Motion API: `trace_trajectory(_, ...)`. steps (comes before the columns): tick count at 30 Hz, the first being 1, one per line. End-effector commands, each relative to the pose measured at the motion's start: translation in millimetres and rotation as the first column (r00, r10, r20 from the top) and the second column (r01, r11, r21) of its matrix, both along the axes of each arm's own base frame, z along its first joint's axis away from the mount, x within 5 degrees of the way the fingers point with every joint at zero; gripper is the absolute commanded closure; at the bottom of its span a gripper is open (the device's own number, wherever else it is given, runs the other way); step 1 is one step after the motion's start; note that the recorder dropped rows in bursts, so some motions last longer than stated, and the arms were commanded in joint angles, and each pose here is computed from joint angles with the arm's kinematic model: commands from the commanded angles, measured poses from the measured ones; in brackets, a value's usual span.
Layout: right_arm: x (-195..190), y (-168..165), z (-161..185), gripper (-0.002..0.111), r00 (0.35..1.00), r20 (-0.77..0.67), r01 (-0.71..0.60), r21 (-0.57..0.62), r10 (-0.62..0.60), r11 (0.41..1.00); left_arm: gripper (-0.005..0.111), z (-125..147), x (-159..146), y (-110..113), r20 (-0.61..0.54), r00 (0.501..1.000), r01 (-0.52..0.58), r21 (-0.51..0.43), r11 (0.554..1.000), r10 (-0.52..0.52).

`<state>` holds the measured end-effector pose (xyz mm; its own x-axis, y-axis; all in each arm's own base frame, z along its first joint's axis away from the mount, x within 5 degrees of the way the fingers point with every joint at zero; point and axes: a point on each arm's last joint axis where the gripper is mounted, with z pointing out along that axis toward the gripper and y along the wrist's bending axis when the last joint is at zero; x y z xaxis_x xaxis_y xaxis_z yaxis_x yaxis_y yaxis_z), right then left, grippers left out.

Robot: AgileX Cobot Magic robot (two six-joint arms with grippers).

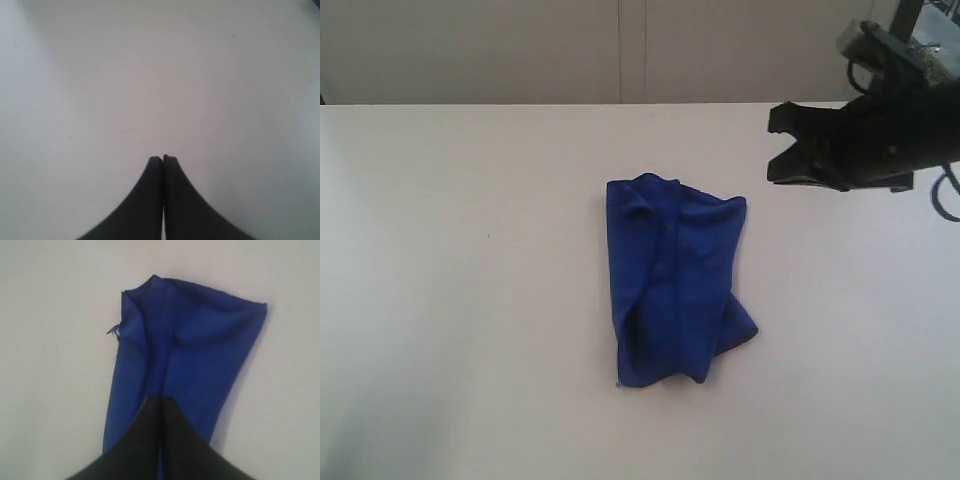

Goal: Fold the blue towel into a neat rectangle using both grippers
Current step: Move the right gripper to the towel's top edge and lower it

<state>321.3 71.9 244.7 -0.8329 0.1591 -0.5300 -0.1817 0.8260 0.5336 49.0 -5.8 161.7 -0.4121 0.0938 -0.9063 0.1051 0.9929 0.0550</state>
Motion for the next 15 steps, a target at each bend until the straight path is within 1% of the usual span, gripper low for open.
trace_trajectory(1, 43, 17, -22, 0.104, 0.999, -0.014, -0.043, 0.020, 0.043, 0.999, 0.107, -1, 0, 0, -0.001, 1.000, -0.002, -0.002, 1.000, 0.002)
trace_trajectory(3, 58, 28, -28, 0.097, 0.997, -0.008, -0.070, 0.015, 0.071, 0.997, 0.107, -1, 0, 0, -0.001, 1.000, -0.002, -0.002, 1.000, 0.002)
trace_trajectory(4, 70, 36, -34, 0.090, 0.996, -0.005, -0.088, 0.012, 0.088, 0.996, 0.107, -1, 0, 0, -0.001, 1.000, -0.002, -0.002, 1.000, 0.002)
trace_trajectory(6, 85, 44, -44, 0.082, 0.995, -0.006, -0.101, 0.010, 0.101, 0.995, 0.107, -1, 0, 0, -0.001, 1.000, -0.002, -0.002, 1.000, 0.002)
trace_trajectory(10, 100, 51, -58, 0.074, 0.994, -0.014, -0.109, 0.008, 0.109, 0.994, 0.107, -1, 0, 0, -0.001, 1.000, -0.002, -0.002, 1.000, 0.002)
trace_trajectory(15, 113, 64, -71, 0.074, 0.991, -0.011, -0.136, 0.006, 0.136, 0.991, 0.107, -1, 0, 0, -0.001, 1.000, -0.002, -0.002, 1.000, 0.002)
